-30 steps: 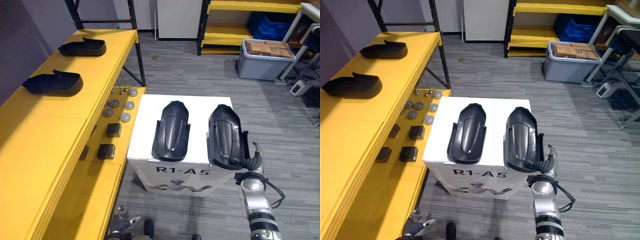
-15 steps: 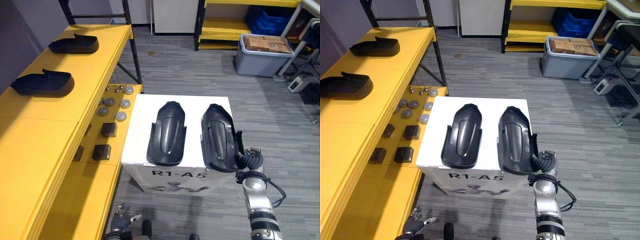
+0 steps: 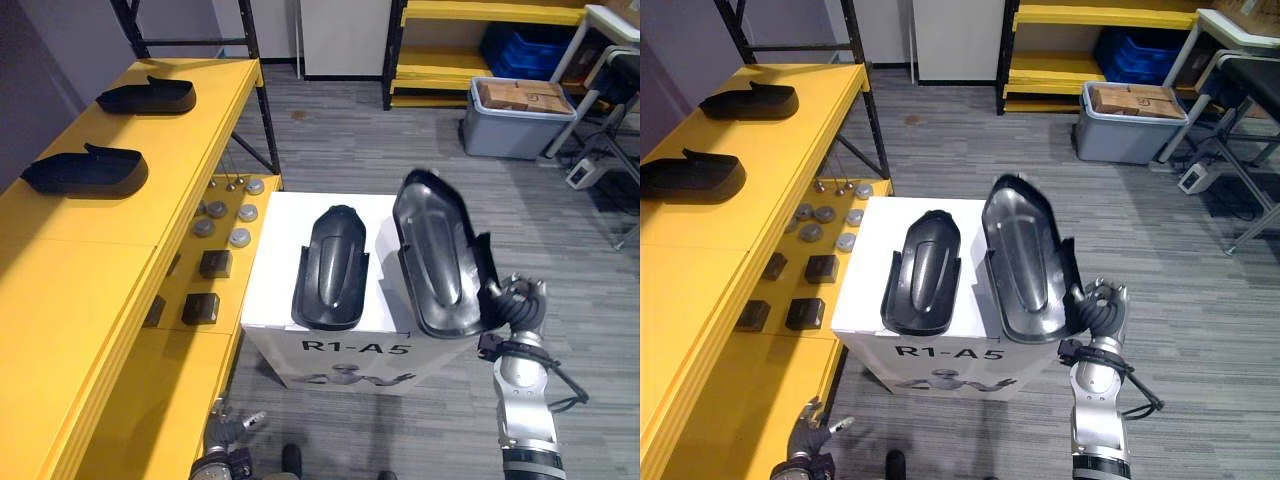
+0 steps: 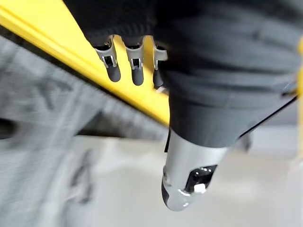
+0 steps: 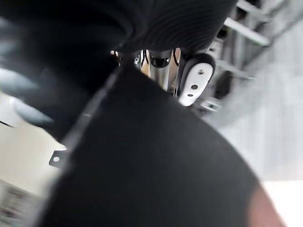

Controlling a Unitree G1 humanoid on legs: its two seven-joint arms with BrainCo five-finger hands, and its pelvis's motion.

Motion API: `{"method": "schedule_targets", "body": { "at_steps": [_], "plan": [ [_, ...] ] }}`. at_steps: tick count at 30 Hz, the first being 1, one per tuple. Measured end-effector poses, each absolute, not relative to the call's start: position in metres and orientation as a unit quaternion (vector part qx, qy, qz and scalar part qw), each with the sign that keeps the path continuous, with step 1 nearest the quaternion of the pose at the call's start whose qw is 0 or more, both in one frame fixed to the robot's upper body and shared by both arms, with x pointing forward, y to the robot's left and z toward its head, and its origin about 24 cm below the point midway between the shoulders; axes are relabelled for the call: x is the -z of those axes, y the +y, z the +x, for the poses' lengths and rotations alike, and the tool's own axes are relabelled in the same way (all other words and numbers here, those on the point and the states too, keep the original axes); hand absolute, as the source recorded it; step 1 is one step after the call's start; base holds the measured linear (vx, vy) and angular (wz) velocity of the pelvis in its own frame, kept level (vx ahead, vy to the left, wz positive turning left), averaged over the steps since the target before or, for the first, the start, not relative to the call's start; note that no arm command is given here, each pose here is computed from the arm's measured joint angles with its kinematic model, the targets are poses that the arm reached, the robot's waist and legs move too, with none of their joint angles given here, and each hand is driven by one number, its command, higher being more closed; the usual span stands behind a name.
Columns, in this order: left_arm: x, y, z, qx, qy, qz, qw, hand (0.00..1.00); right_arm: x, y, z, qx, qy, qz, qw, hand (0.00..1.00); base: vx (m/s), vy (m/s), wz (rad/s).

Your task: Walk over and take plastic housings, then place them on the shelf

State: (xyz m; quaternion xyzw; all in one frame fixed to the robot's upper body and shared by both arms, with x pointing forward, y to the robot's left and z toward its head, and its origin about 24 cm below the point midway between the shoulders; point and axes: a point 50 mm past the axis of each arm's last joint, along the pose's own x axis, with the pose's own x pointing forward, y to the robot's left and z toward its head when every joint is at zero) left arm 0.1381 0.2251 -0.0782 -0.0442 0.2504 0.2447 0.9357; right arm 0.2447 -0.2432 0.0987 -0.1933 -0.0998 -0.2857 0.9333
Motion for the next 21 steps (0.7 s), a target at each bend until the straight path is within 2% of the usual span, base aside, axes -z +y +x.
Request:
{"method": "schedule_targets", "body": {
  "at_steps": [6,11,16,20,21],
  "plan": [
    [0.017,0.251,0.154,-0.317,0.097,-0.048,0.942,0.0,-0.128,-0.233,0.238,0.295,-0.176,-0.216,0.914,1.0,0.0,0.001,0.01],
    [-0.04,0.242,0.171,-0.301,-0.042,-0.053,0.951,0.0,-0.138,-0.218,0.238,0.273,-0.206,-0.234,0.91,1.0,0.0,0.002,0.03],
    [-0.078,0.192,0.196,-0.19,-0.13,-0.094,0.969,0.0,-0.143,-0.193,0.241,0.234,-0.231,-0.235,0.915,1.0,0.0,0.0,0.0],
    [-0.096,0.139,0.215,-0.06,-0.158,-0.151,0.974,0.0,-0.152,-0.165,0.248,0.185,-0.262,-0.239,0.916,1.0,0.0,0.0,0.0],
    [-0.097,0.136,0.215,-0.053,-0.16,-0.153,0.974,0.0,-0.152,-0.163,0.249,0.182,-0.264,-0.239,0.917,1.0,0.0,0.0,0.0]
  ]
}}
